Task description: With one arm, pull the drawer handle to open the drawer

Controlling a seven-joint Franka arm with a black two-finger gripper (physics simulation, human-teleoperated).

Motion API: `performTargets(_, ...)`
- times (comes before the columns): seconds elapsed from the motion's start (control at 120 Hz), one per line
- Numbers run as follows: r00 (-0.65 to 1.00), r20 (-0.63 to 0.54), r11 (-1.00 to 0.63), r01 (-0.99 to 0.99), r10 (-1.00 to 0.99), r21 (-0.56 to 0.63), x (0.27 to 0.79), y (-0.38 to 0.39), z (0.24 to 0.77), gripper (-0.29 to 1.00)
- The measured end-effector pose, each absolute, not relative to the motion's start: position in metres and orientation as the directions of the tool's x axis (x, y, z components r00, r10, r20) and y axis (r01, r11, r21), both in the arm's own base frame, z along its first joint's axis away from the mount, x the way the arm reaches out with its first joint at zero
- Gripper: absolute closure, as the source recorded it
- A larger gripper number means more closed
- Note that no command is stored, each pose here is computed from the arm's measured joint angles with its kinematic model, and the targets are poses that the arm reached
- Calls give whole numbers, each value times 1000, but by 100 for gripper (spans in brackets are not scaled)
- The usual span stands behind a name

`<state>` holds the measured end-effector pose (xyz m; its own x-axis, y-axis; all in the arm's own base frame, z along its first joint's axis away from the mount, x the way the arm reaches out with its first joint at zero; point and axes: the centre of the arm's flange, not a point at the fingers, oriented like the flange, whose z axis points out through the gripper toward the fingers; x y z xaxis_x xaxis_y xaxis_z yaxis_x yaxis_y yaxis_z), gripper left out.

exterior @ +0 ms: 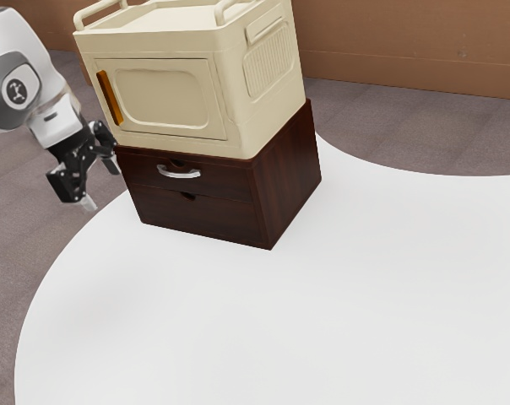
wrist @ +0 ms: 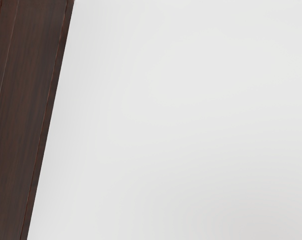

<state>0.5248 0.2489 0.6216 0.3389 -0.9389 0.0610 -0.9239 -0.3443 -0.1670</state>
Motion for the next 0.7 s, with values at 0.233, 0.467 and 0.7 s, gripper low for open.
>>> performTargets(0.233, 157, 44, -162, -966, -987, -201, 548, 205, 618, 0)
performTargets(0.467, 29, 26, -34, -975, -999, -219, 560, 172, 619, 0)
performTargets(0.7, 0, 14, -3, -975, -1000, -224, 558, 181, 619, 0)
